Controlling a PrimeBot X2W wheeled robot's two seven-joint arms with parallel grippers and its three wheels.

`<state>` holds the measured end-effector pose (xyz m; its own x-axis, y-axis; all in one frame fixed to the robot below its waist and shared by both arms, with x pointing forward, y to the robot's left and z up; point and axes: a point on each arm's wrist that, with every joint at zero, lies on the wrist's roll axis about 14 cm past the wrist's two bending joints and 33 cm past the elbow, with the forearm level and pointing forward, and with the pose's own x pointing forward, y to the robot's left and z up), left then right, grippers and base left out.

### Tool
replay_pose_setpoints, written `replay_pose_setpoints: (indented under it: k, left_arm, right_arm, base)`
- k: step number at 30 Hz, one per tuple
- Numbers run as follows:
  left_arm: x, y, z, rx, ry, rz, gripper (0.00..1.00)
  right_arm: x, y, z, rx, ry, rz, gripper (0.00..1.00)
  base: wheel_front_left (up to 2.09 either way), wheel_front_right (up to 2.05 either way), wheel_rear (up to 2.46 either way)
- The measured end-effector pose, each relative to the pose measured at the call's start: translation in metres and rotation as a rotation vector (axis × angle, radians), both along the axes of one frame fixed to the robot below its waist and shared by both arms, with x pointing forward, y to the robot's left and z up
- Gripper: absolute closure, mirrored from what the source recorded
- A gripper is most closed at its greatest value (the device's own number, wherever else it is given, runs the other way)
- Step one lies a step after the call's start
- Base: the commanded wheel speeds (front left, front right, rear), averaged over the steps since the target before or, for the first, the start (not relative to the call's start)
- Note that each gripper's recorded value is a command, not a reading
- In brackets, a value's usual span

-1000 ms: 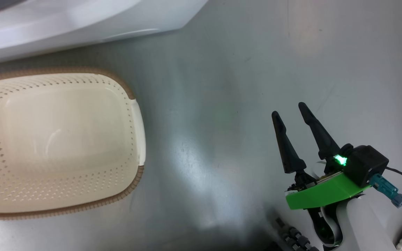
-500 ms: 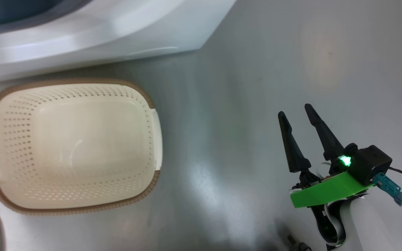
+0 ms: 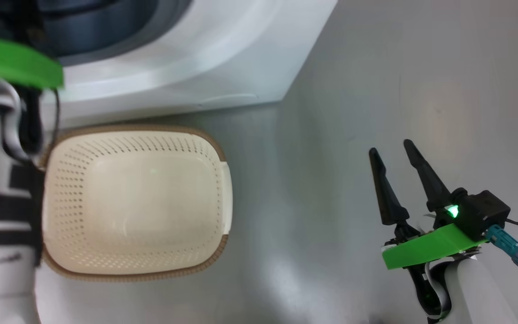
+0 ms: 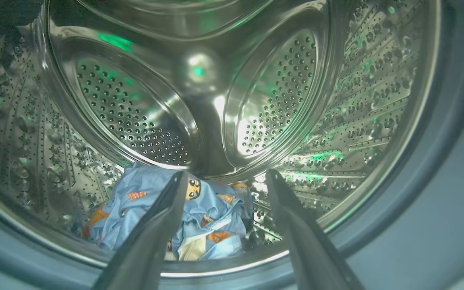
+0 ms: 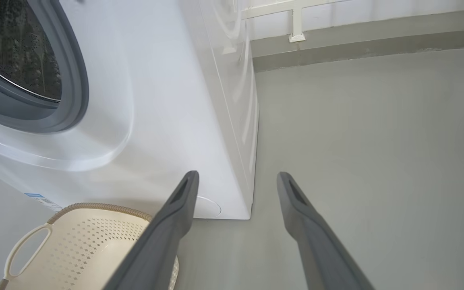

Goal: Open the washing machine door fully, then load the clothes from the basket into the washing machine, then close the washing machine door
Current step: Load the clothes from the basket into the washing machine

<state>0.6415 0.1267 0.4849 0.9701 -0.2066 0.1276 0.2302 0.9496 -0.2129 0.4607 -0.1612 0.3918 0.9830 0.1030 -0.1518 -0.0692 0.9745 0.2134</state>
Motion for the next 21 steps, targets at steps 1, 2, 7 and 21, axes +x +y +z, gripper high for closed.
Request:
replay_pose_setpoints:
  k: [1,2,7,21]
  left_arm:
    - [-0.006,0.001,0.000,0.002,0.002,0.001,0.00]
    - [-0.012,0.002,0.002,0.003,0.003,0.001,0.00]
    - [-0.041,0.006,0.013,0.004,-0.009,0.009,0.00]
    - [-0.120,0.024,0.056,0.079,-0.090,0.048,0.00]
  right_arm:
    - [0.000,-0.001,0.004,0.000,-0.008,-0.002,0.00]
    - [0.000,-0.001,0.008,0.000,-0.018,-0.002,0.00]
    - [-0.007,0.000,0.021,0.004,-0.040,-0.005,0.00]
    - [-0.039,0.000,0.055,0.014,-0.095,-0.010,0.00]
  base:
    - [0.00,0.00,0.00]
    - [0.00,0.00,0.00]
    - [0.00,0.00,0.00]
    - [0.00,0.00,0.00]
